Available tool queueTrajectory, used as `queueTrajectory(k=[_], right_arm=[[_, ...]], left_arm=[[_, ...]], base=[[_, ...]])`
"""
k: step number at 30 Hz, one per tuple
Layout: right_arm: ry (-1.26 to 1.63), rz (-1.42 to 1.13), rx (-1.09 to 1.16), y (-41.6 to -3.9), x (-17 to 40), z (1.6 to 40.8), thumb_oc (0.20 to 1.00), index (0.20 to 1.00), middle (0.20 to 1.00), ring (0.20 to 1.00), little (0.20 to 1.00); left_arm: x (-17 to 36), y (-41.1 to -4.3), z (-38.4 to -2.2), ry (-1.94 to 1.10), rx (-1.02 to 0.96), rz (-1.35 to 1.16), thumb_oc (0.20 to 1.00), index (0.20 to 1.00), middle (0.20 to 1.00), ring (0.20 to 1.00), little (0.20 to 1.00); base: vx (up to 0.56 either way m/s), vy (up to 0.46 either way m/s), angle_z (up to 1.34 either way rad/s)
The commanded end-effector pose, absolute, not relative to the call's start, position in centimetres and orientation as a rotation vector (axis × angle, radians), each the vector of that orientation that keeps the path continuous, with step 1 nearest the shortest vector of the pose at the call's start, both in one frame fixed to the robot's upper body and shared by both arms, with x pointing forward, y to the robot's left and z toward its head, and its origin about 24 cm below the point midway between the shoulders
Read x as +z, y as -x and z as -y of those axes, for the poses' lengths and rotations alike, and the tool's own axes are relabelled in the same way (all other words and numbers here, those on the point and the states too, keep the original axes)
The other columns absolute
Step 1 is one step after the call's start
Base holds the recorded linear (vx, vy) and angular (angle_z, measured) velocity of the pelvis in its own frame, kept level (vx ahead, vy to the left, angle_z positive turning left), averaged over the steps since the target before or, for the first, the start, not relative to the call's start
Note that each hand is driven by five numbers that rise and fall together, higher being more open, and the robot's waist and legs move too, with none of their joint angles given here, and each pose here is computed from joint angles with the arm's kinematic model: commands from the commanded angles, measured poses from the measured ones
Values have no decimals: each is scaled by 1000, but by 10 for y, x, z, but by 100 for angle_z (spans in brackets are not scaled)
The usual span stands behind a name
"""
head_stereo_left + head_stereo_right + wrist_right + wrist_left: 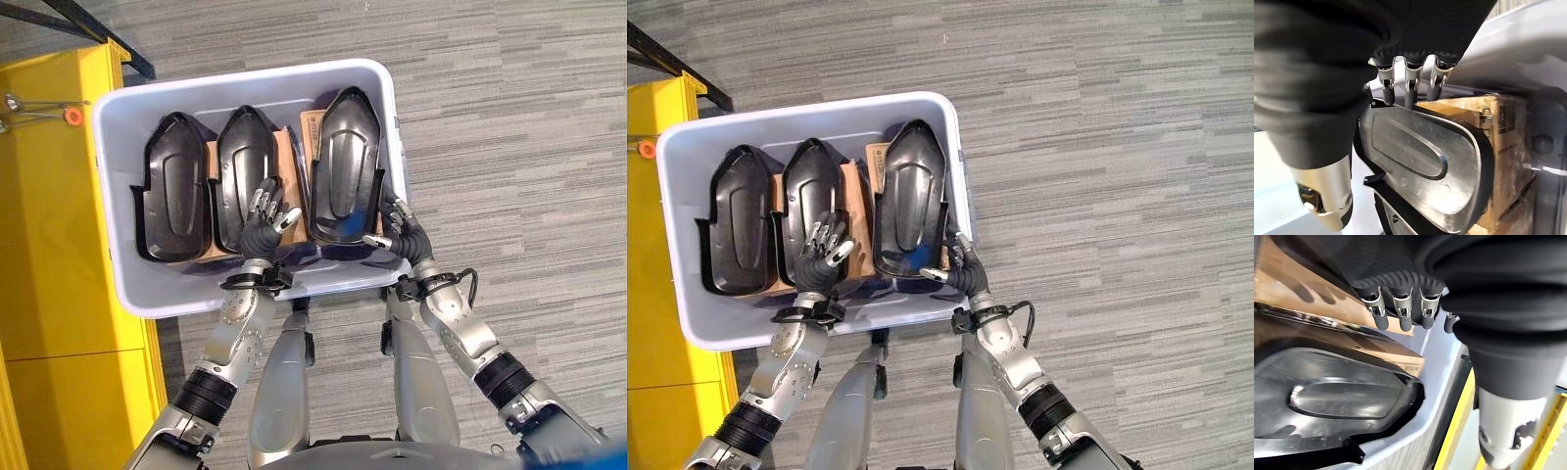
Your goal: Move parts from the plastic box to the shelf.
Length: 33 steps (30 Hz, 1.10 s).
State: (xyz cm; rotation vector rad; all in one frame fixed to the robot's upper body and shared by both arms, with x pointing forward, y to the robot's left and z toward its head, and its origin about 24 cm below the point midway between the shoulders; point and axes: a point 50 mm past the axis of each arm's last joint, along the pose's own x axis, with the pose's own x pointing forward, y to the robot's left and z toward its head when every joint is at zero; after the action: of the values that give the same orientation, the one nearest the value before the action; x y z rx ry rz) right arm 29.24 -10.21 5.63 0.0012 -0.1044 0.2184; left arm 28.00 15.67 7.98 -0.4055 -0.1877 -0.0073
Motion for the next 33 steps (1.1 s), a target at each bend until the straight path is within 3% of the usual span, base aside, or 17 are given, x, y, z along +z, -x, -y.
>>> queueTrajectory(k=[1,33], right_arm=[[-44,182,227,-289,68,97,1000,1000,1000,1000,1000],[-135,198,110,-304,79,91,1000,1000,1000,1000,1000]], left_arm=[[100,-277,-161,395,-14,310,1000,1000,1000,1000,1000],[101,-278,-152,404,-31,297,1000,1000,1000,1000,1000]], base=[[5,-3,7],[1,0,1]])
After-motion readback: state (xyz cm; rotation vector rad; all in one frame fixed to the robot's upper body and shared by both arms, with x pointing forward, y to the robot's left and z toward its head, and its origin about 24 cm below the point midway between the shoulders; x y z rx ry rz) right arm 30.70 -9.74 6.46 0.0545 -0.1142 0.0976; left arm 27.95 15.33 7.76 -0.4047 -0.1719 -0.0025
